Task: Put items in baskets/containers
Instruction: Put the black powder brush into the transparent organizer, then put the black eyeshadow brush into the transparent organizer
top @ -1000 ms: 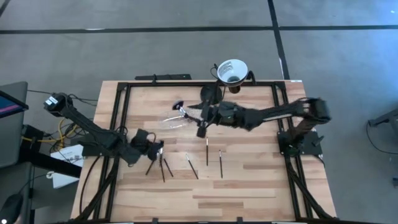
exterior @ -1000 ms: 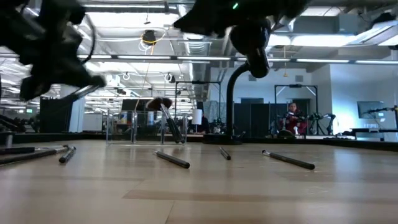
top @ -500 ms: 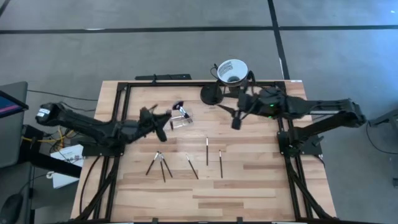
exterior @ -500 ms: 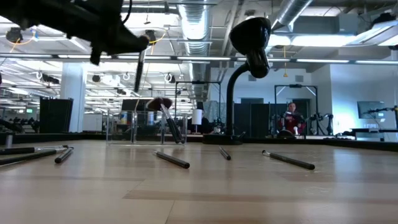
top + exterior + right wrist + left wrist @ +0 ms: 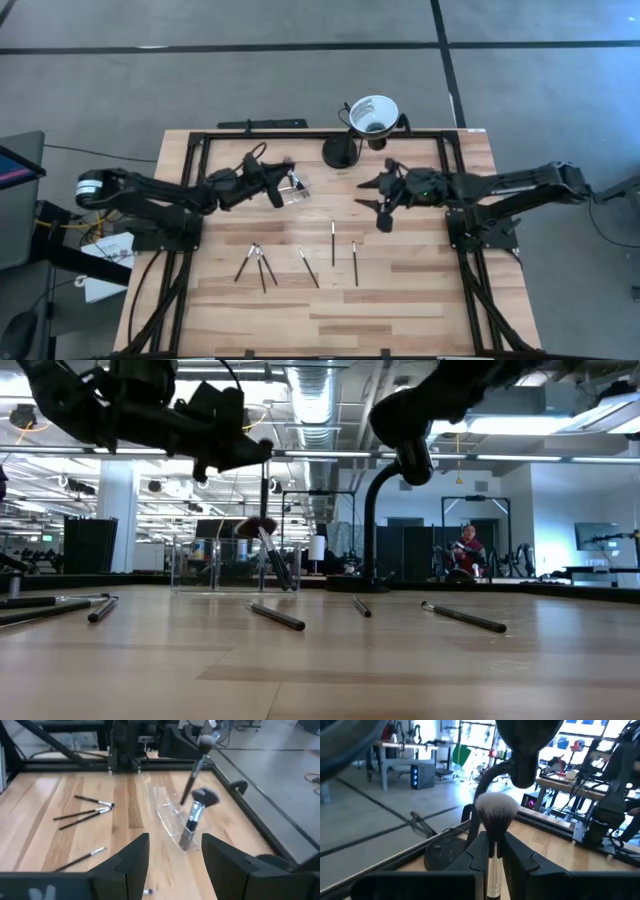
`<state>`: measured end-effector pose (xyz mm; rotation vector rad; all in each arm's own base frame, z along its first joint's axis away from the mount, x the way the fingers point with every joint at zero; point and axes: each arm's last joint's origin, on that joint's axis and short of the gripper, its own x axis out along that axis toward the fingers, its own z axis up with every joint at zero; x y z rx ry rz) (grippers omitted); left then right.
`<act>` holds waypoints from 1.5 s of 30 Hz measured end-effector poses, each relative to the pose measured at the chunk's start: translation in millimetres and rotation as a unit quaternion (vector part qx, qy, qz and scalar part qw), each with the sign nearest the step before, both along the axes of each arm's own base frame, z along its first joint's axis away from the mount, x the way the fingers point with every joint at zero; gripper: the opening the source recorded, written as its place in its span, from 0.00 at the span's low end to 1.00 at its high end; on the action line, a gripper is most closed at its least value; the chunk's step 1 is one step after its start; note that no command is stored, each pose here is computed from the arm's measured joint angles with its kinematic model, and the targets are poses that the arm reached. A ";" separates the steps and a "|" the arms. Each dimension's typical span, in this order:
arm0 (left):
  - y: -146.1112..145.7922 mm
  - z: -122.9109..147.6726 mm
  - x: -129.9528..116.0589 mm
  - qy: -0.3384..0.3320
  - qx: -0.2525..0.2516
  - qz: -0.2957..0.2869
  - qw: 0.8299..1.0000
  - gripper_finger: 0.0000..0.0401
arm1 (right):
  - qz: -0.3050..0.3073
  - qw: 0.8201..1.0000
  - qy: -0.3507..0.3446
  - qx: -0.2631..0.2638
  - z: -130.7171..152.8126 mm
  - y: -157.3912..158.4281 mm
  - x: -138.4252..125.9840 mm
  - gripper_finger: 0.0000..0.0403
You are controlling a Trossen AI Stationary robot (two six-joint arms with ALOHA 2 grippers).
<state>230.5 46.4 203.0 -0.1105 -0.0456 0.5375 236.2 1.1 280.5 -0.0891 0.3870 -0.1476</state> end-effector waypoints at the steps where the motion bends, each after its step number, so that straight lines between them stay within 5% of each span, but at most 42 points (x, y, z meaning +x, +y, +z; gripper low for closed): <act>1: 0.3 -1.8 2.8 -0.006 0.007 -0.002 1.000 0.08 | 0.001 1.000 -0.003 0.002 -5.8 1.1 2.0 0.43; 27: 2.3 -60.5 24.5 0.098 0.010 -0.014 0.995 0.19 | 0.033 0.998 -0.049 -0.001 -22.2 15.6 27.4 0.43; 35: 2.1 -58.2 23.8 0.094 0.011 -0.005 0.995 0.31 | 0.026 0.997 -0.050 0.057 -23.2 22.9 26.5 0.43; 45: -16.6 -1.5 7.1 0.008 0.063 -0.030 0.998 0.35 | -0.007 0.983 0.095 0.160 -64.0 47.0 24.7 0.48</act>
